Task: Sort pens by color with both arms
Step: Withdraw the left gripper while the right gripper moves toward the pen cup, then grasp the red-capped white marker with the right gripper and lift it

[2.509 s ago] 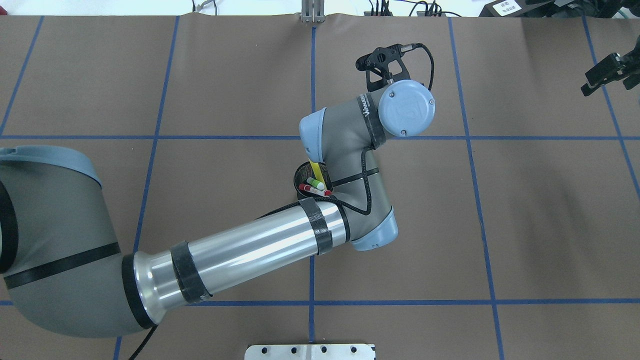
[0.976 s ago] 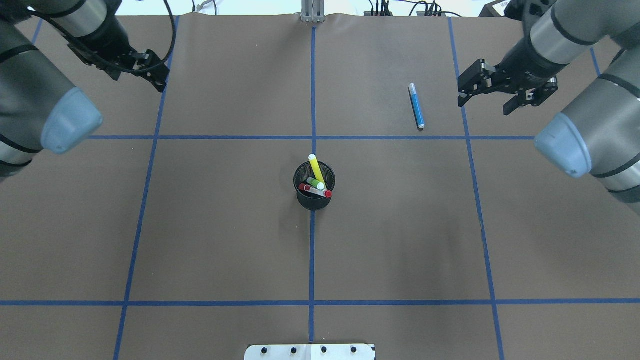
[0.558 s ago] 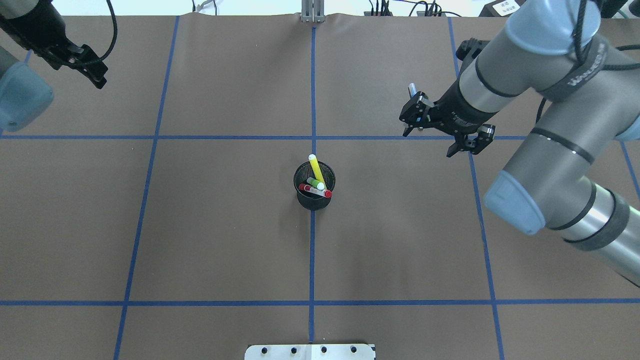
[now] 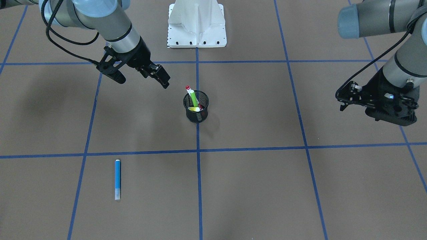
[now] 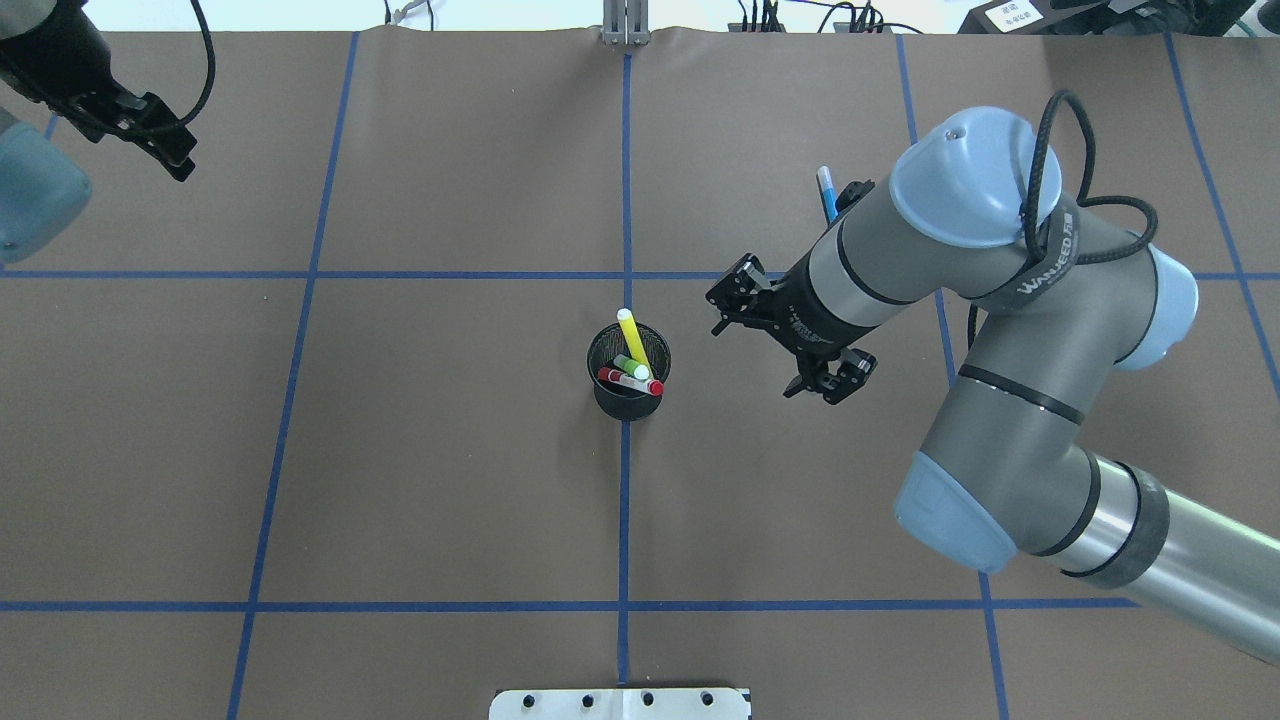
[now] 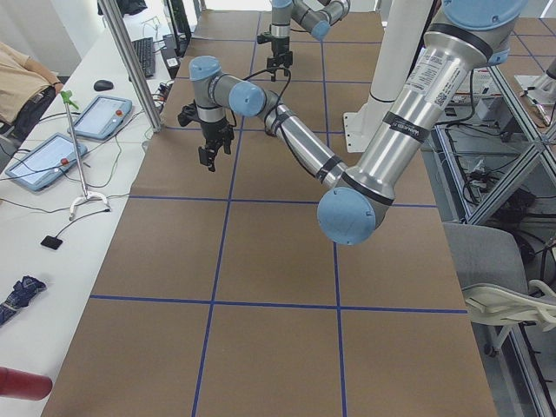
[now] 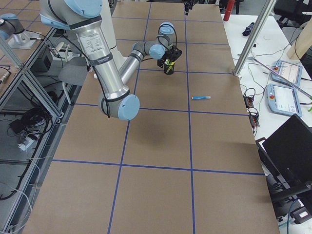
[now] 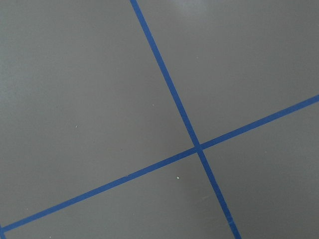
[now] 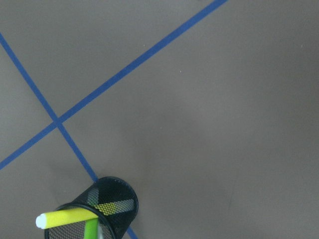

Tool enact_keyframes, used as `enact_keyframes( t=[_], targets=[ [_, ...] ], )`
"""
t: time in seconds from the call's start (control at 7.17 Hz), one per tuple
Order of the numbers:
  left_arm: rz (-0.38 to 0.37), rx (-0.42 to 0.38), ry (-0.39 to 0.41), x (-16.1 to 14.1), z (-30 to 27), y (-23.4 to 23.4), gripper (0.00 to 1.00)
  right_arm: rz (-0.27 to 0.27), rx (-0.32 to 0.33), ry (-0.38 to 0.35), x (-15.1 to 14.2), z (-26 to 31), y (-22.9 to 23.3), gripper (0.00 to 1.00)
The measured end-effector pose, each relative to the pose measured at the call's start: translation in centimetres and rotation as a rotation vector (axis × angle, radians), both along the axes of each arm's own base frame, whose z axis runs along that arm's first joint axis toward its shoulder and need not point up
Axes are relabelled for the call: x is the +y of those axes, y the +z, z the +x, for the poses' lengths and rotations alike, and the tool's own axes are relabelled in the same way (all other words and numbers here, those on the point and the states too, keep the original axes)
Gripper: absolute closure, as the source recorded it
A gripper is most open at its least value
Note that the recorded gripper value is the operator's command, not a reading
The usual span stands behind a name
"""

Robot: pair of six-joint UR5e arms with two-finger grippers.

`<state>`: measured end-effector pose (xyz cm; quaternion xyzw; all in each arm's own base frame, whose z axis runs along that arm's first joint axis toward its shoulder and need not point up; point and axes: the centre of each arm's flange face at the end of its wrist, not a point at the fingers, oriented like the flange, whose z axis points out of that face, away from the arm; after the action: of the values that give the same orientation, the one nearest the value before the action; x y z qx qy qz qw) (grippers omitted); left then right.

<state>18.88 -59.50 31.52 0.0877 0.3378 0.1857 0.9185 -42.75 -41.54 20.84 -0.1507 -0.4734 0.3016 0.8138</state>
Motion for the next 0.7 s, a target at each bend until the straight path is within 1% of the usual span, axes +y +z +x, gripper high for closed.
enact_keyframes(
  t=[0.14,0.28,0.42,0.56,0.7],
  targets=[
    [-0.001,0.0,-0.001,0.0,0.0,0.0,0.01,-0.027,-0.017,0.034,1.0,-1.3,-0.2,0.27],
    [-0.001,0.001,-0.002,0.0,0.0,0.0,0.01,-0.055,-0.035,0.067,1.6,-2.4,-0.2,0.24],
    [-0.001,0.002,-0.004,0.0,0.0,-0.1,0.01,-0.081,-0.058,0.089,1.9,-3.2,-0.1,0.16],
    [0.0,0.003,-0.006,0.1,0.0,-0.2,0.01,-0.098,-0.087,0.106,1.9,-3.9,0.1,0.14],
    [0.001,0.004,-0.007,0.2,-0.1,-0.2,0.01,-0.101,-0.127,0.113,1.8,-4.3,0.3,0.12]
  ],
)
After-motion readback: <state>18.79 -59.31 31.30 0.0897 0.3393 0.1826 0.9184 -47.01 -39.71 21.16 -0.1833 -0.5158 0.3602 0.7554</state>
